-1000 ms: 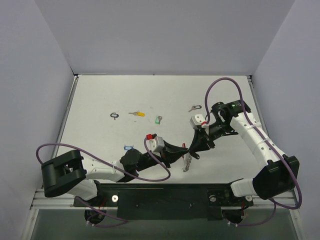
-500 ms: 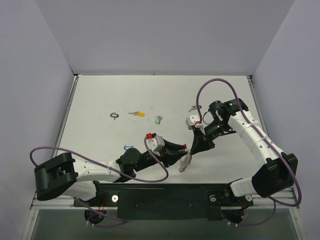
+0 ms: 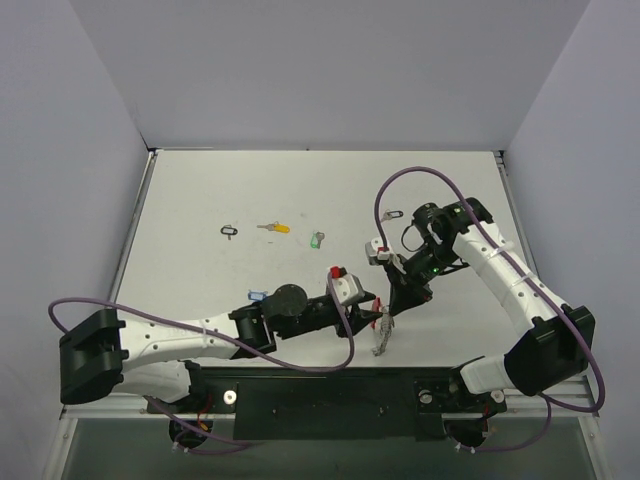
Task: Put the keys on the keyring
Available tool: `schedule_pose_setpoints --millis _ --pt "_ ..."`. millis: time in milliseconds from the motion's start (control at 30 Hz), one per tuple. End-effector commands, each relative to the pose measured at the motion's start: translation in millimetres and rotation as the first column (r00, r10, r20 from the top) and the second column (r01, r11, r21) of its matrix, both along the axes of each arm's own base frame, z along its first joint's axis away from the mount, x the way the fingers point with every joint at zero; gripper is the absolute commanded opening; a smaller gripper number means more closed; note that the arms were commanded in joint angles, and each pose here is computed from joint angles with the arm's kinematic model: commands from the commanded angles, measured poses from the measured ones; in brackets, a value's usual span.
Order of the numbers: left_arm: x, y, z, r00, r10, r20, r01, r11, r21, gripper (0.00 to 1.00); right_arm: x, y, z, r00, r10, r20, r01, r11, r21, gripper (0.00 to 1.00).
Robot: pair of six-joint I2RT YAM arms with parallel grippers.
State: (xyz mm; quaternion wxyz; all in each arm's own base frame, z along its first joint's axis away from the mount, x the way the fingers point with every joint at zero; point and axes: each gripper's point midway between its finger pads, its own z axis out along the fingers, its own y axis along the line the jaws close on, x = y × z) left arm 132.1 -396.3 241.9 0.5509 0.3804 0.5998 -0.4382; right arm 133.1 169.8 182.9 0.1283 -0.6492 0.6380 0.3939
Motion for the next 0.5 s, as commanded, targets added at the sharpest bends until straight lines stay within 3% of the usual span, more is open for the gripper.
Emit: schedule_pose_setpoints --millis 0,467 --pt "2.7 -17.8 -2.2 0.997 0.009 0.075 -0.014 0.997 0.07 0.51 -10.8 -5.7 4.6 0.998 -0.027 -0.061 0.026 0.999 -0.021 0.0" --pt "10.7 -34.9 -1.4 0.993 0.029 0.113 -0.037 0.997 0.069 0.42 -11.3 -5.2 5.0 0.998 -0.029 -0.063 0.029 1.0 -0.008 0.0"
